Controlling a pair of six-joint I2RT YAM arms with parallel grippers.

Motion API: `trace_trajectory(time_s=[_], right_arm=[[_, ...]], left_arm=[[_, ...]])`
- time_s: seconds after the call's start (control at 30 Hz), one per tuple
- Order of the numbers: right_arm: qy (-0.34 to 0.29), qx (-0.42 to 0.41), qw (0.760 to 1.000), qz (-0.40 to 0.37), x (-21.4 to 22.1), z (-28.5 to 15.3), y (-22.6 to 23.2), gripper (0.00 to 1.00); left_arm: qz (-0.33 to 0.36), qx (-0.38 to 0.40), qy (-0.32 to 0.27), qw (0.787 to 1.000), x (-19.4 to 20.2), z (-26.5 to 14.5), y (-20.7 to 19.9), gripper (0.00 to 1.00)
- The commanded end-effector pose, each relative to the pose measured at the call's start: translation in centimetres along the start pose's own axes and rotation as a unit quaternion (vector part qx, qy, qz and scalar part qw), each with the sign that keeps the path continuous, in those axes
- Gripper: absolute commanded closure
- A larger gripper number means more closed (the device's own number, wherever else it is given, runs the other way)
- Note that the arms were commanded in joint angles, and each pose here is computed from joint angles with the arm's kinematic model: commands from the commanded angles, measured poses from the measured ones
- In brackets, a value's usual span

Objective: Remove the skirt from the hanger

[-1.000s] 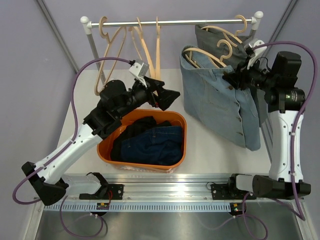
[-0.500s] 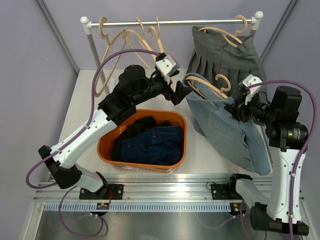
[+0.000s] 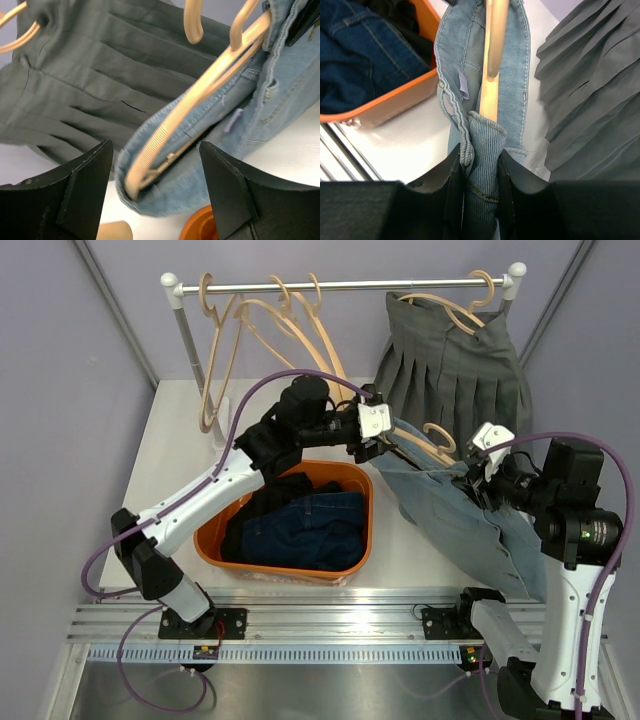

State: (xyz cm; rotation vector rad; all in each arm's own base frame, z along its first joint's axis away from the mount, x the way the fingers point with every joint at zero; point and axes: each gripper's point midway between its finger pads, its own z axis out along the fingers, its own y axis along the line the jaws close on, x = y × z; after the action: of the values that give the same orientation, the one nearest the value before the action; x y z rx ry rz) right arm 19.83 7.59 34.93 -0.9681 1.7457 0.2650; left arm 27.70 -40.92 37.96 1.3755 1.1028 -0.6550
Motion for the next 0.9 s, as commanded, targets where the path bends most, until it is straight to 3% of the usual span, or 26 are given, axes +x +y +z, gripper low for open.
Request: trace_trajectory(time_s=[0.0, 0.1, 0.27, 0.87], right_arm=[[-0.014, 0.004, 0.997, -0.071, -1.4, -1.2, 0.1, 1.0], [-0.012, 0.003, 0.997, -0.08, -1.3, -1.5, 0.3, 1.0], [-0.015, -0.001, 0.995, -0.096, -1.8, -1.9, 0.6, 1.0], [-0.021, -0.025, 0.991, -0.129, -2.8, -3.3, 2.2, 1.0]], left_arm=[[0.08, 0.024, -0.045, 0.995, -2.4, 1.2, 0.4, 0.29], [0.085, 0.059, -0.047, 0.993, -1.9, 1.9, -1.3, 0.36], [0.09, 0.096, -0.026, 0.991, 0.2, 3.3, -4.4, 0.57], [0.1, 0.1, 0.001, 0.99, 2.7, 5.2, -5.0, 0.68]])
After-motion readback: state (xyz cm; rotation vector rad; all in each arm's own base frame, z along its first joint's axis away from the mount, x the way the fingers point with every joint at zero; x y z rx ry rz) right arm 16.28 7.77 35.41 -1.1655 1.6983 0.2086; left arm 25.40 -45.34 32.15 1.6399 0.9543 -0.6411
